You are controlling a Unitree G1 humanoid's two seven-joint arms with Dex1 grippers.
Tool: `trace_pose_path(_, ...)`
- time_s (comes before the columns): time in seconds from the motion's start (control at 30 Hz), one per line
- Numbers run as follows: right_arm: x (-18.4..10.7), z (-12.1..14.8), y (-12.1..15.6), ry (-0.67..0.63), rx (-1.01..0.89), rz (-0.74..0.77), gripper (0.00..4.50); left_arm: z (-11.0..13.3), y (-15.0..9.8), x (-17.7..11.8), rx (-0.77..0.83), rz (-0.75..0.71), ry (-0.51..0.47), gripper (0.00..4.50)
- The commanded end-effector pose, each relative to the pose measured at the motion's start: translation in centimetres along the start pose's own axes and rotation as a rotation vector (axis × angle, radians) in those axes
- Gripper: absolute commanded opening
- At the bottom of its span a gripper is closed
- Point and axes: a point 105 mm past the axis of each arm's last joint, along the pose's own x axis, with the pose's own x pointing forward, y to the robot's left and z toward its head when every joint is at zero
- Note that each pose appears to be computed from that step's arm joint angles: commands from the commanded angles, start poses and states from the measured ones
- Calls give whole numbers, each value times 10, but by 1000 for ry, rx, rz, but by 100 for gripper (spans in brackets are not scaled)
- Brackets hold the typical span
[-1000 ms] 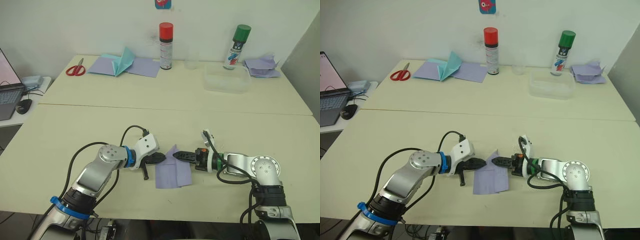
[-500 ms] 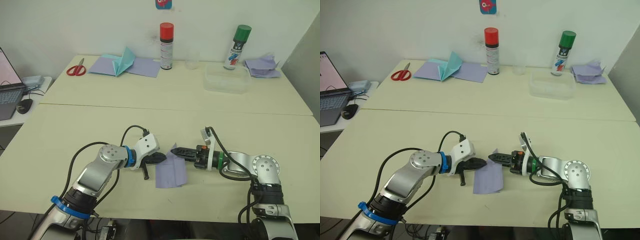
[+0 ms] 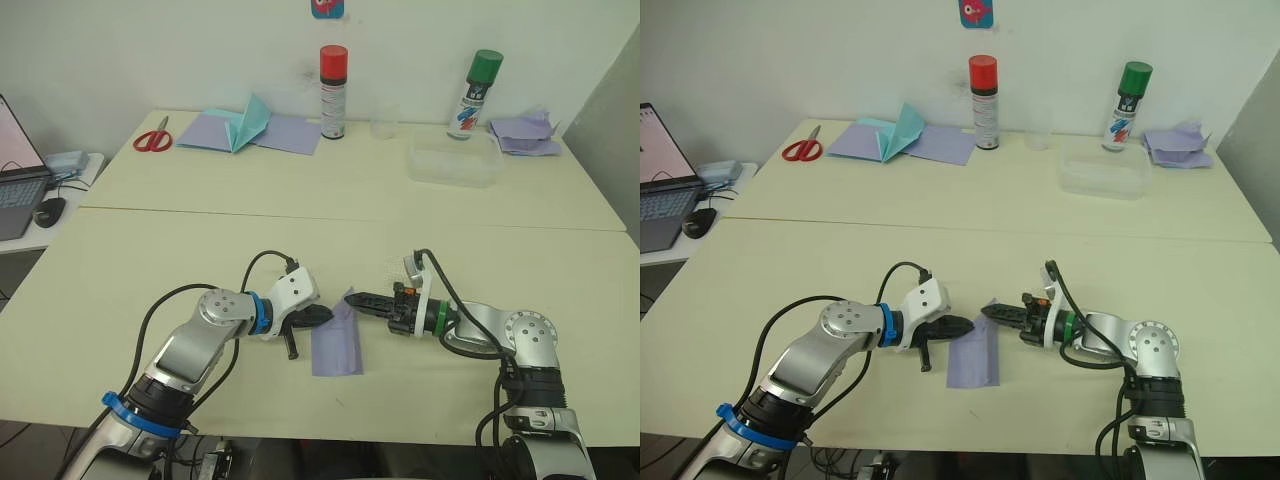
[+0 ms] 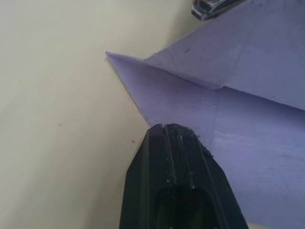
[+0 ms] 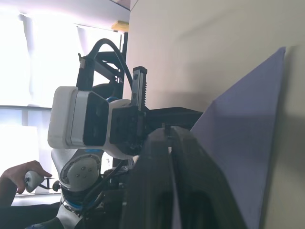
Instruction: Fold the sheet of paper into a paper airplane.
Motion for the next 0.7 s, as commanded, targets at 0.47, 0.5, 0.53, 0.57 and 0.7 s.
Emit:
trace_pose_path(0.47,4,-14,0,92,-179,-35,3,-47,-2,5,-96,12,158,0)
trace_pose_path(0.5,5,-15,-1,104,-236,-48,3,-47,-2,5,-96,12,158,0)
trace_pose_path(0.53,5,-16,-3,118,-295,-61,3,-47,-2,4,-95,12,159,0)
trace_pose_path(0.57,5,-18,-5,134,-354,-68,3,-48,-2,4,-95,12,159,0)
trace_pose_path(0.7,7,-21,-11,162,-479,-64,3,-48,-2,3,-93,12,162,0)
